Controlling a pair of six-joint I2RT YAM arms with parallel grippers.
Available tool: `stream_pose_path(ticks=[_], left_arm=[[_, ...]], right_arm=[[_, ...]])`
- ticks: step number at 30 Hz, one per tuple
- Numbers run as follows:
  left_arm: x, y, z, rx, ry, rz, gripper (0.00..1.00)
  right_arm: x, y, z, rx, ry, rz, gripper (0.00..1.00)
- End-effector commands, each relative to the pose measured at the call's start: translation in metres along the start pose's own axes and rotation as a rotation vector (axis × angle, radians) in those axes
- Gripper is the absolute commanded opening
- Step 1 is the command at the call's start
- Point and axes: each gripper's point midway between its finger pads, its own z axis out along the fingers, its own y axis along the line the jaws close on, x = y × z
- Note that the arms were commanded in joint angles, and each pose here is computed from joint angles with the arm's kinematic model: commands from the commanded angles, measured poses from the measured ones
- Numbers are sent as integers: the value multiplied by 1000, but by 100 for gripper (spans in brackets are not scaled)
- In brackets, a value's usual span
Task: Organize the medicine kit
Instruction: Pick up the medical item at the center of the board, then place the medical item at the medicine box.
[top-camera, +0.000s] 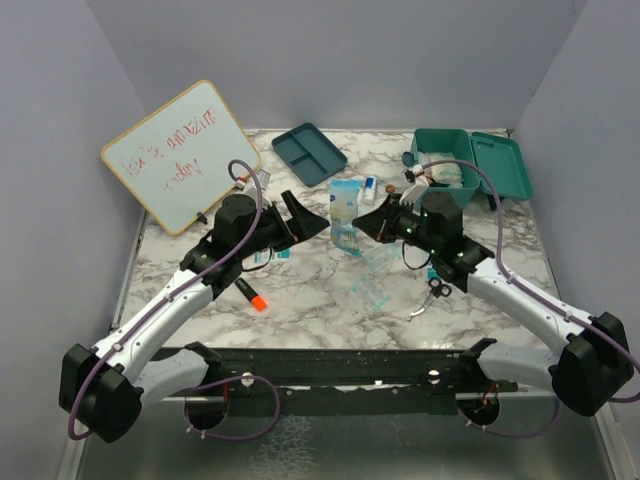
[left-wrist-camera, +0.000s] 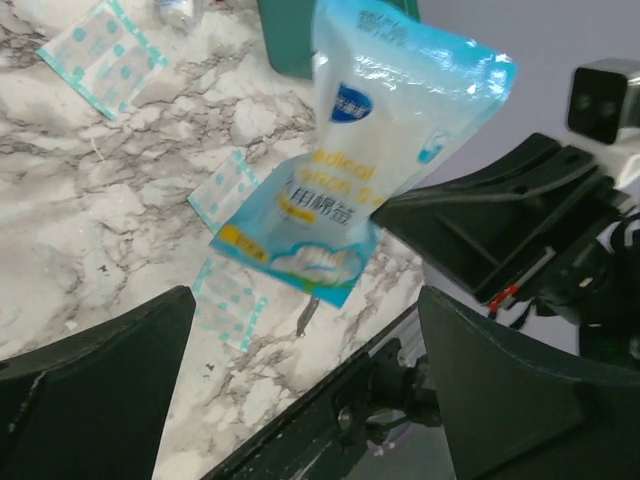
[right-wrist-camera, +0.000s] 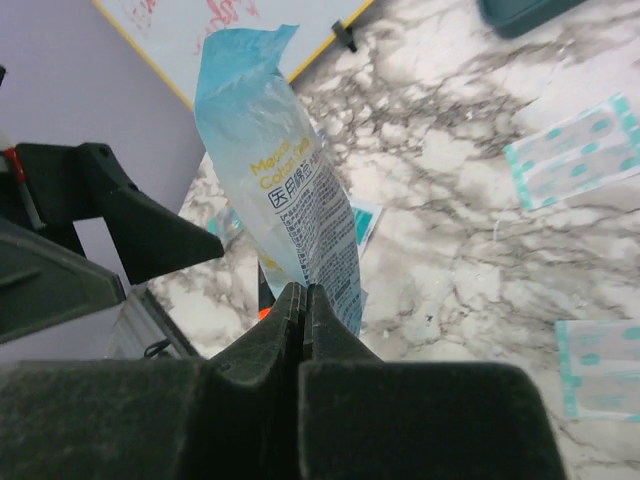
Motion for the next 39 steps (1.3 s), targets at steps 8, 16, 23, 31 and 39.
stream_pose_path(ticks=[8,16,23,31,39], left_arm=[[-8,26,-13,-167,77,365,99],[0,81,-18,-340,149,542,99],[7,105,-23,-402,180,593,99],[0,100,-30,-404,138,606,99],[-24,96,-45,-469,22,630,99]], right_arm=[[-90,-57,-36,453,-70,-225,1],[-171,-110,-75,715,-170,-298,1],[-206,-162,-74,857,-160,-338,0],[-227,-220,-54,1021,-88,-385,0],[-227,-281,-55,1193,10,-408,0]])
